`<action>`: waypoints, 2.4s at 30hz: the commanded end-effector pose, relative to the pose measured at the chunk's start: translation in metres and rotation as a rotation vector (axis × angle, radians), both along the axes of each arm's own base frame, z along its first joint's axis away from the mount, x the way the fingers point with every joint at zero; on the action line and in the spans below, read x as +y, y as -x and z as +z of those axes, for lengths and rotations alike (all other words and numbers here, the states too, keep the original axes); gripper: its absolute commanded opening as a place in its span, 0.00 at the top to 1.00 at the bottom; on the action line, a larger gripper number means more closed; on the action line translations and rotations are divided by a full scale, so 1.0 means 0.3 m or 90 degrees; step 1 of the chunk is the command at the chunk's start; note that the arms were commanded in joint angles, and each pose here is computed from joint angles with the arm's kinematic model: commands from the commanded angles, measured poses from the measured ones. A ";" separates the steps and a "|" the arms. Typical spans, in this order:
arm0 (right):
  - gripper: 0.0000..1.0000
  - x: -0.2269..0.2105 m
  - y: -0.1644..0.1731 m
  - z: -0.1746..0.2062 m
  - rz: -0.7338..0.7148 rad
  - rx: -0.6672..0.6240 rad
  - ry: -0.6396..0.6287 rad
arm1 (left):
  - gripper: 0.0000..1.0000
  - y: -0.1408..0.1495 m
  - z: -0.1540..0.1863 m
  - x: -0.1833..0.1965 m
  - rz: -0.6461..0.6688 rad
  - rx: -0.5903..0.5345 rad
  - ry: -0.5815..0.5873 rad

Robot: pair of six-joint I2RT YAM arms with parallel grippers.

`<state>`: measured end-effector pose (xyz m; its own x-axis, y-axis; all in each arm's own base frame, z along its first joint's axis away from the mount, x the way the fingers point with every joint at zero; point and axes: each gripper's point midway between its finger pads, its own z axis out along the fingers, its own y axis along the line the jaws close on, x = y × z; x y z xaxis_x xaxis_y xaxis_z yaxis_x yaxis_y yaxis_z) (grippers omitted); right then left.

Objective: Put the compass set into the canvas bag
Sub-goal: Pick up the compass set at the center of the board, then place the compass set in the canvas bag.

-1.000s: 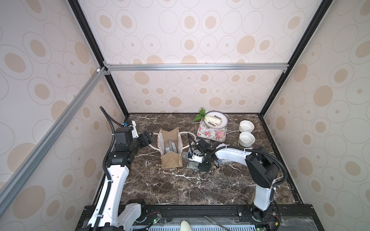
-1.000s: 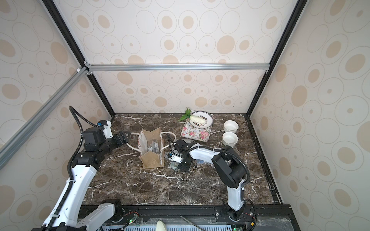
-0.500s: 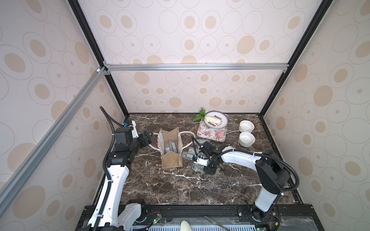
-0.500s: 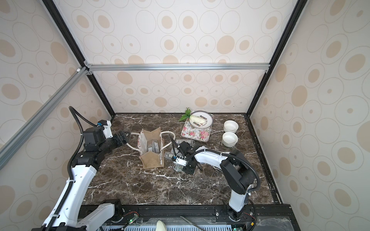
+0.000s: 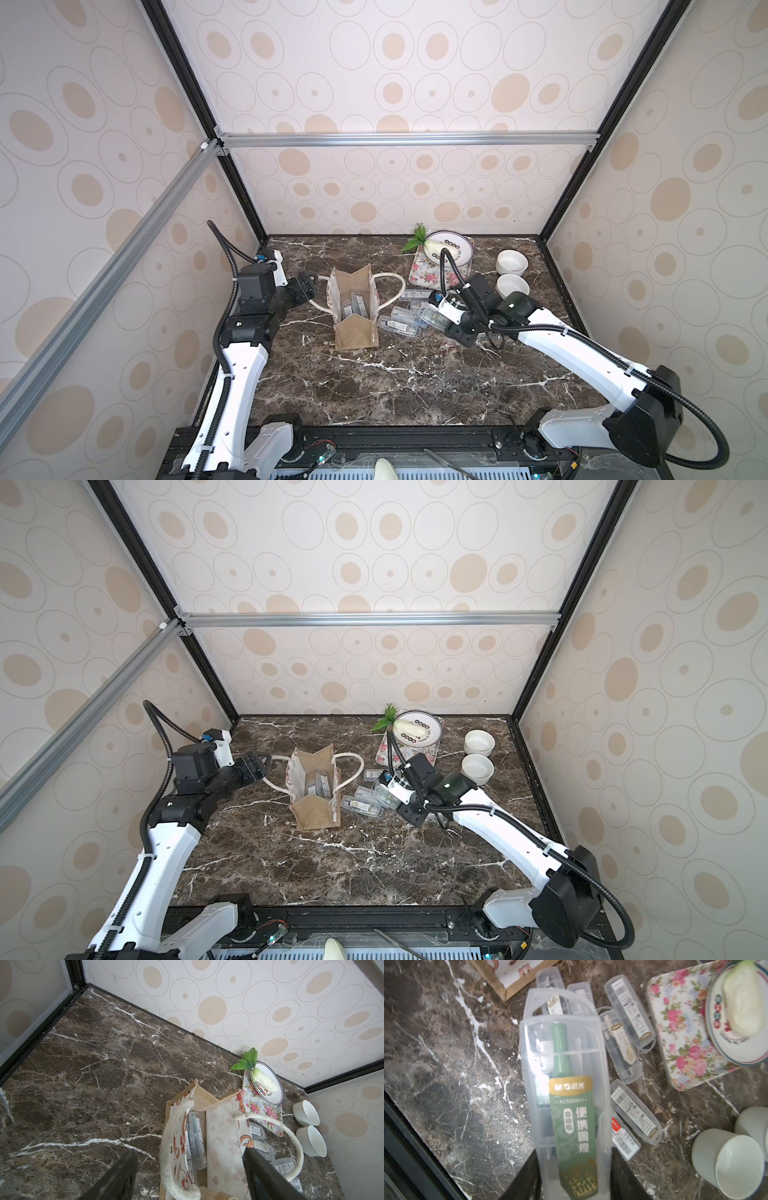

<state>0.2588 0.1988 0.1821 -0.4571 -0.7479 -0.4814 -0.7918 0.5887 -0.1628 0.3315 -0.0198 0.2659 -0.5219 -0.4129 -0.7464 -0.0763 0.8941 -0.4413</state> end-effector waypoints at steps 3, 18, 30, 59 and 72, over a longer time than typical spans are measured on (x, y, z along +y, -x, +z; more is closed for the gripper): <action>0.57 0.059 -0.037 0.150 -0.041 -0.001 -0.071 | 0.19 -0.009 0.050 -0.011 -0.015 -0.026 -0.009; 0.56 0.652 -0.188 0.244 0.022 0.031 -0.209 | 0.19 0.006 0.021 -0.005 -0.010 -0.012 -0.016; 0.54 0.836 -0.327 0.047 -0.030 0.028 -0.136 | 0.19 0.009 0.008 -0.002 -0.008 -0.004 -0.020; 0.52 0.862 -0.330 -0.294 -0.094 0.109 -0.023 | 0.19 0.024 -0.018 -0.004 -0.006 0.006 -0.017; 0.41 0.869 -0.328 -0.213 -0.103 0.083 -0.041 | 0.19 0.027 -0.018 0.001 -0.003 0.008 -0.020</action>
